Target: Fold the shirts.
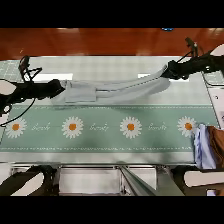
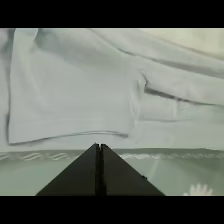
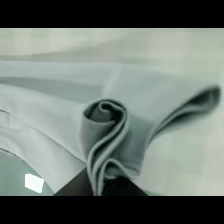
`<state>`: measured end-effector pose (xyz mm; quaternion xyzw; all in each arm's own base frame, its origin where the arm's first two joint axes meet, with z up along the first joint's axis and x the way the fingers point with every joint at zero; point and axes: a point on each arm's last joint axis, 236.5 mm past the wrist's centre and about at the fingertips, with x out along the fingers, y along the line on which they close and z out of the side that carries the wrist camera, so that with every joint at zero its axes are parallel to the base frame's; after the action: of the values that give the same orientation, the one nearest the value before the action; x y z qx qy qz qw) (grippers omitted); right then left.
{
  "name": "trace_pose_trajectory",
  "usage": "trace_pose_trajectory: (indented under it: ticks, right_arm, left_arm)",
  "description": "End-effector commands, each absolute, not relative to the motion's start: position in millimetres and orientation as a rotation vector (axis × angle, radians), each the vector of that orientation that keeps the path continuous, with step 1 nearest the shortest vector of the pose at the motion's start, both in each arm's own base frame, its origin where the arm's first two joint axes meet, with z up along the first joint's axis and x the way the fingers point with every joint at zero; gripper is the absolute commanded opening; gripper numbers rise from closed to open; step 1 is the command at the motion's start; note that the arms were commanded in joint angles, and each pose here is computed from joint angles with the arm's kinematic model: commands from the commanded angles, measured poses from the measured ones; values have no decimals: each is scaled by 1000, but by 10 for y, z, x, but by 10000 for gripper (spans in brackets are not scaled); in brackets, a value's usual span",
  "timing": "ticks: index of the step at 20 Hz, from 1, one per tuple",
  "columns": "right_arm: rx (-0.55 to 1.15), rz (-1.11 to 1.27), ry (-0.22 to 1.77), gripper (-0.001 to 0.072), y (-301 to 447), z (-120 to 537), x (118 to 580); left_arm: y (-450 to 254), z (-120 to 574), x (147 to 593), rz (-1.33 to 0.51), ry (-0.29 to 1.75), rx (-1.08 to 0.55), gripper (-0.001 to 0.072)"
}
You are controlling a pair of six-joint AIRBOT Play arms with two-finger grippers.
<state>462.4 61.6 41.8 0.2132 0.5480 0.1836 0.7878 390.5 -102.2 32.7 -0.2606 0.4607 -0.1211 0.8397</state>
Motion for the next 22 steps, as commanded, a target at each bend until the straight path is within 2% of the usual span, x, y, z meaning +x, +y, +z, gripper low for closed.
trace_pose_trajectory:
  ticks: [1,6,10,14,16,18,20,22]
  right_arm:
    - [337,360,1132,22,521,917,4138]
    - [350,339,1043,22,640,1337,3454]
    - [348,338,988,22,715,1567,3048]
    - [348,342,950,23,761,1745,2863]
    - [357,362,958,22,808,1758,2822]
    - [366,368,947,23,826,1781,2843]
    - [389,384,930,23,873,1827,2864]
    - [430,409,897,23,948,1915,2912]
  left_arm:
    - [-1684,461,4037,-417,957,-531,17]
    - [-3115,247,4040,-691,1087,-386,17]
    - [-4093,-231,3573,-863,1317,-298,17]
    - [-4738,-592,2990,-922,1474,-320,17]
    - [-4948,-617,2668,-983,1507,-299,17]
    - [-5022,-596,2533,-1007,1509,-279,18]
    - [-4930,-527,2670,-1009,1489,-283,18]
    - [-4618,-331,3033,-992,1447,-303,18]
